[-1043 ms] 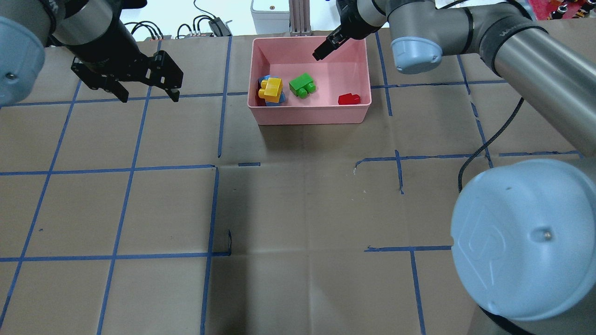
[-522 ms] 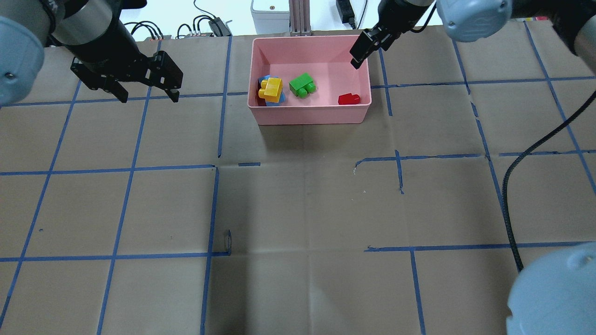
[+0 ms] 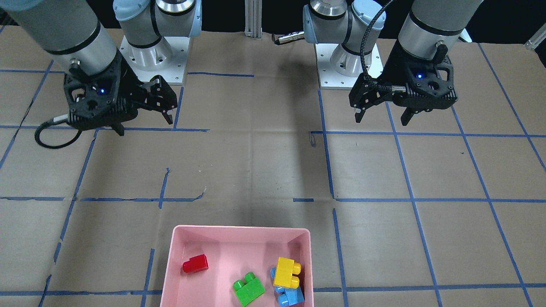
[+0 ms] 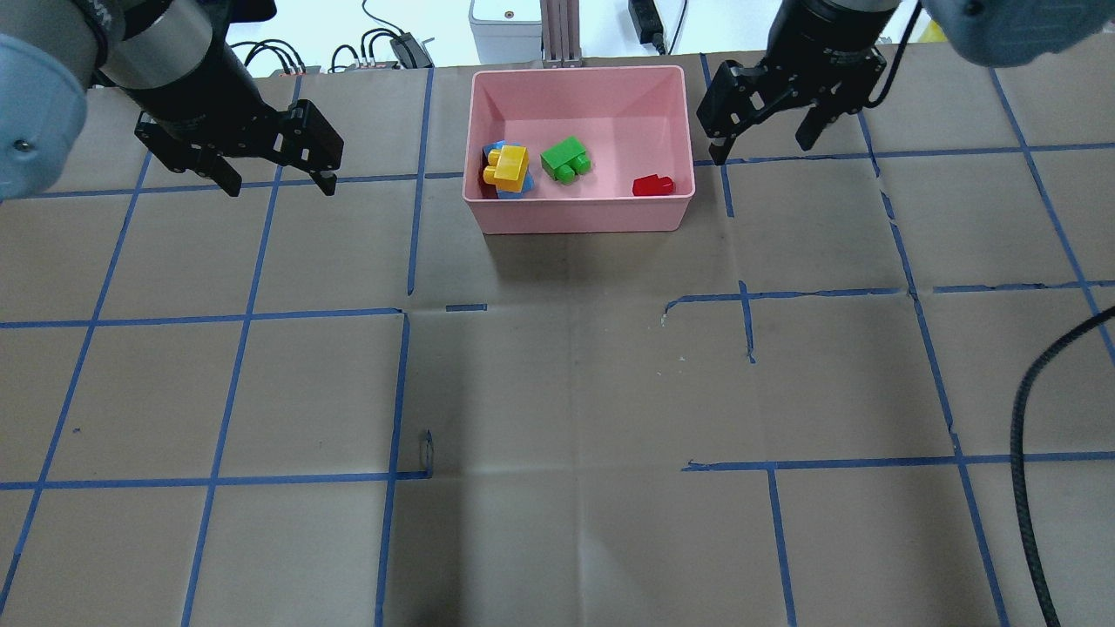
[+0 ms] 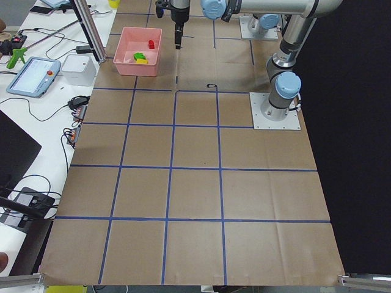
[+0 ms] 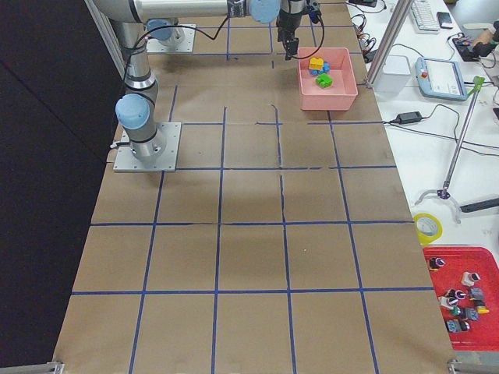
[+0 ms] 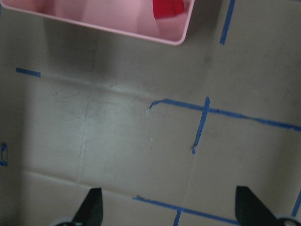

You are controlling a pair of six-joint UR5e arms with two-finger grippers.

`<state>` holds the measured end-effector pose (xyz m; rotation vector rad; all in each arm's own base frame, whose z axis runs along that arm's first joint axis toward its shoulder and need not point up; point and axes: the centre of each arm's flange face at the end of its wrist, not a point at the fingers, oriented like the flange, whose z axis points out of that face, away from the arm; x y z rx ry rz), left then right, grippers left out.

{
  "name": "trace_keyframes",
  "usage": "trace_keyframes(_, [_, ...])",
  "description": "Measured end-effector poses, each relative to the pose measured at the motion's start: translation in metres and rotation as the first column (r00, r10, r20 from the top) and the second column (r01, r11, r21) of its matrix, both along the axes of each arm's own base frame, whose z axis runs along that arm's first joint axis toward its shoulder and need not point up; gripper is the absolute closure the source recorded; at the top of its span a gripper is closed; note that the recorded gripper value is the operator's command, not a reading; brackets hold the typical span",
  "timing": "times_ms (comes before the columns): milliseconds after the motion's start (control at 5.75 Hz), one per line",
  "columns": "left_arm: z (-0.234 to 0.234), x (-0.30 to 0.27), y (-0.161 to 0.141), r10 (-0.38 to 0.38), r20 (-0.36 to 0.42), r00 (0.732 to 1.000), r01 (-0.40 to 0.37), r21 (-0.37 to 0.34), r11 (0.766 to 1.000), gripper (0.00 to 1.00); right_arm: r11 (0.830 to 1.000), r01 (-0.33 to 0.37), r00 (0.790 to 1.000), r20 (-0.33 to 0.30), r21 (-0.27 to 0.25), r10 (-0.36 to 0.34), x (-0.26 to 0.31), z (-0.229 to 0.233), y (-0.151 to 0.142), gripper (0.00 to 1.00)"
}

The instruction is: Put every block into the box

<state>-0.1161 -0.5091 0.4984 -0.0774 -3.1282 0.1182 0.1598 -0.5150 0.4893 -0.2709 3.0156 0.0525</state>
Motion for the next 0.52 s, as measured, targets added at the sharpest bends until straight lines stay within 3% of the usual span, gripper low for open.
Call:
trace_keyframes(174, [0.0,0.0,0.0,0.0,0.0,1.0,0.0,0.0,1.0,0.01,0.997,0.072,0.997,-0.019,0.033,-0.071,-0.003,-0.011,0.044,0.0])
trace_keyframes(522, [-0.001,0.0,0.0,-0.001,0.0,1.0,0.001,0.001,1.0,0.01,0.978,0.203,0.975,-0.105,0.056,-0.197,-0.012,-0.029,0.082,0.0])
